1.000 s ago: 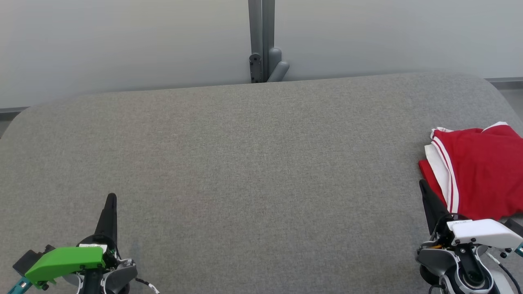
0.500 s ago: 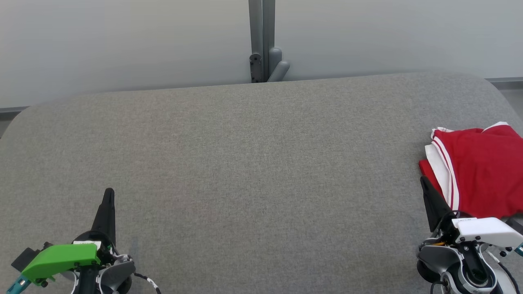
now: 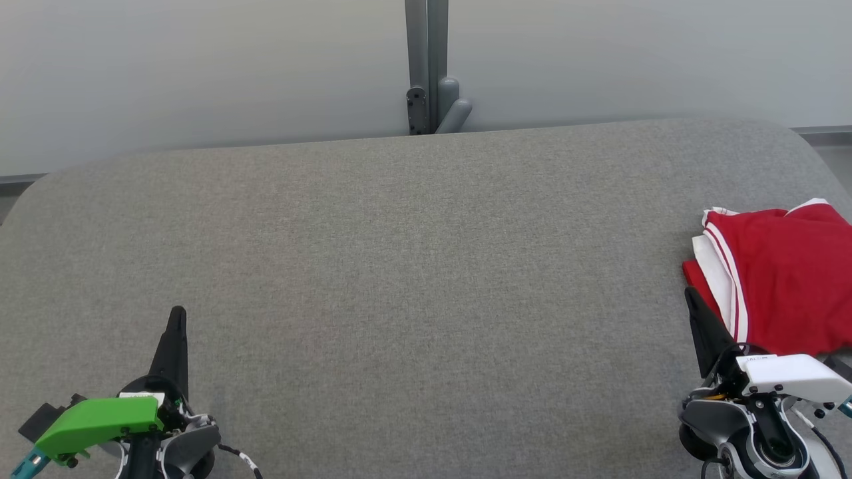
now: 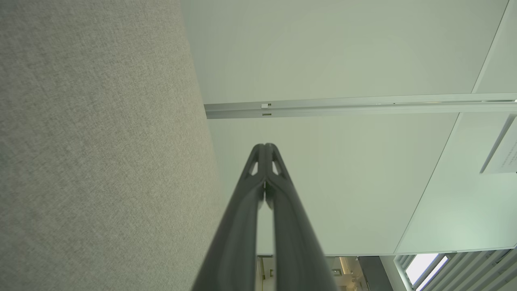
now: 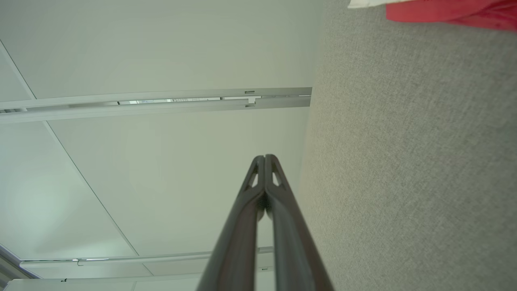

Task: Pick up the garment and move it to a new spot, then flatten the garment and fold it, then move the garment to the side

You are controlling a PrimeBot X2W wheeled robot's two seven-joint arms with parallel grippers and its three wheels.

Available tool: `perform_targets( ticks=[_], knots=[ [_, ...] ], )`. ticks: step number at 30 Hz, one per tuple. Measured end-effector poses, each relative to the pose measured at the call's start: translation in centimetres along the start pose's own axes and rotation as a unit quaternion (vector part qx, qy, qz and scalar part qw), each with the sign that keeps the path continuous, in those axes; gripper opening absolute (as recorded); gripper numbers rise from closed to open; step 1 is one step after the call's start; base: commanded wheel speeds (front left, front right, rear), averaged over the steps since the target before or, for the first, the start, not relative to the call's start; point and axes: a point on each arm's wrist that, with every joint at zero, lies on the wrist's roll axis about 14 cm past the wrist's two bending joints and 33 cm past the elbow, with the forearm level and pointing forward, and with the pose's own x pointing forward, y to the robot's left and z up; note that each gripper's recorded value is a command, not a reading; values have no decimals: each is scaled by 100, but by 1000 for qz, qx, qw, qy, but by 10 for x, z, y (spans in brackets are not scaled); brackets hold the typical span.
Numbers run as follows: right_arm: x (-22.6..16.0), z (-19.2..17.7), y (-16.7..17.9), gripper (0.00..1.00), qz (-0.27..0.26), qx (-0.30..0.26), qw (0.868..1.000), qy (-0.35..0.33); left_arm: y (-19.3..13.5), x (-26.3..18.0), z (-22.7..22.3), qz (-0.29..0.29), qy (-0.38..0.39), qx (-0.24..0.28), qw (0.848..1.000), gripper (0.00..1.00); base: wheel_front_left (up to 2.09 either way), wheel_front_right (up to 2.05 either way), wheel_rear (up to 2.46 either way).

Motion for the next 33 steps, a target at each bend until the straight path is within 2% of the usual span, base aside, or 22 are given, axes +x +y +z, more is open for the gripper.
perform_targets(
  ticks=[33],
  knots=[
    [0, 0, 0, 0, 0, 0, 1000, 0, 0, 0, 0, 0, 0, 0, 1000, 0, 0, 0, 0]
  ],
)
